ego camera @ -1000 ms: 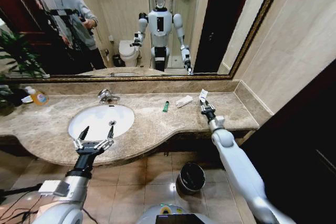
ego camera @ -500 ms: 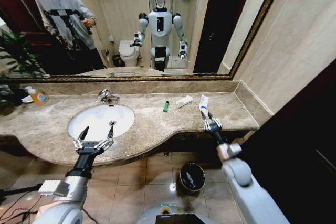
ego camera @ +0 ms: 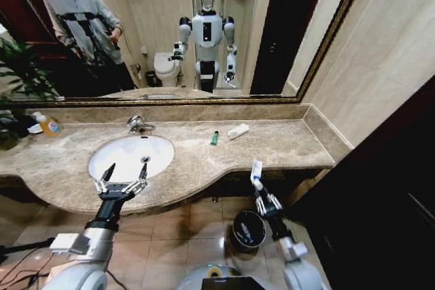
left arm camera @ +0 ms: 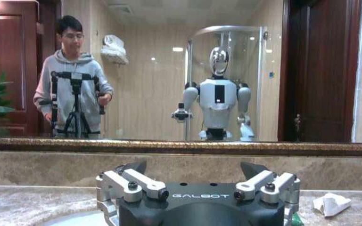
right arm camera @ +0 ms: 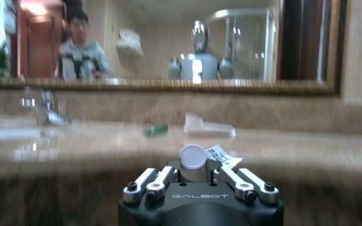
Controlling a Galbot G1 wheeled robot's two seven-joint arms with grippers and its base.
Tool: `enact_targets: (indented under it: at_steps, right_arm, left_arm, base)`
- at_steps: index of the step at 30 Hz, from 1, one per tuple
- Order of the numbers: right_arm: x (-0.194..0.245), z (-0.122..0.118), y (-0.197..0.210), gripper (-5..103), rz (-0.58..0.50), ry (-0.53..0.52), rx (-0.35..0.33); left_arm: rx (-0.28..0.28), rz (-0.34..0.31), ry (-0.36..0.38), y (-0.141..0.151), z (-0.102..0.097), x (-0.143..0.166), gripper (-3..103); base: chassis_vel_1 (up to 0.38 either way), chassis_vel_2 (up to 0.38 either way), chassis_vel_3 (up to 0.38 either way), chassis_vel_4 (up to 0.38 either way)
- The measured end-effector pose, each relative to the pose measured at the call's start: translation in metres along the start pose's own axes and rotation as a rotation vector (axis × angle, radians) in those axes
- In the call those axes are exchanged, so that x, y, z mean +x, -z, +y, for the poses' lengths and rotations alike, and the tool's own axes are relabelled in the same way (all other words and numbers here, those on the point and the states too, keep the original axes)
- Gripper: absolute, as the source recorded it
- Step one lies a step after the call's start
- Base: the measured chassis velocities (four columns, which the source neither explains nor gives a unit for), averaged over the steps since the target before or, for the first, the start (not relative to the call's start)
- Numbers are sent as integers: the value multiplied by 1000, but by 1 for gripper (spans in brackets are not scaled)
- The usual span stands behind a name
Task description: Pick up the trash from the sink and place it in the trash bin.
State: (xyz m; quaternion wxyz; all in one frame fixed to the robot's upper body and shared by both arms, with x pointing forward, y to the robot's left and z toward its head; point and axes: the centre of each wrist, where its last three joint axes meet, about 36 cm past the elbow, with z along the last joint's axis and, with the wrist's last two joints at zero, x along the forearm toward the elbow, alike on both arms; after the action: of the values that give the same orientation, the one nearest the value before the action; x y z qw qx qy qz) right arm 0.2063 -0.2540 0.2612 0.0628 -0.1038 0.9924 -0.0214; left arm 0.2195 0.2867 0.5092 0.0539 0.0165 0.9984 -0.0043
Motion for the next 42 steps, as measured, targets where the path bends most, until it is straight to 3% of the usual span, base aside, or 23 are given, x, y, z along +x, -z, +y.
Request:
enact_targets:
  at_steps: [6, 12, 16, 18, 27, 42]
  right_arm:
    - [33, 9, -36, 24, 62, -17, -12]
    - [50, 16, -83, 24, 224, -31, -11]
    - [40, 15, -106, 24, 326, -35, 29]
    - [32, 15, -127, 24, 439, -22, 70]
    - [43, -1, -170, 24, 677, 58, 136]
    - [21, 2, -209, 24, 793, 52, 106]
  left_arm:
    - [0, 0, 0, 0, 0, 0, 100]
    - [0, 0, 0, 0, 0, 0, 100]
    - [0, 0, 0, 0, 0, 0, 100]
    - [0, 0, 0, 0, 0, 0, 100]
    - [0, 0, 0, 0, 0, 0, 100]
    - [0, 0, 0, 0, 0, 0, 100]
  base:
    - [0, 0, 0, 0]
    - [0, 0, 0, 0]
    - [0, 0, 0, 0]
    - [0, 0, 0, 0]
    - [0, 0, 0, 0]
    - [0, 0, 0, 0]
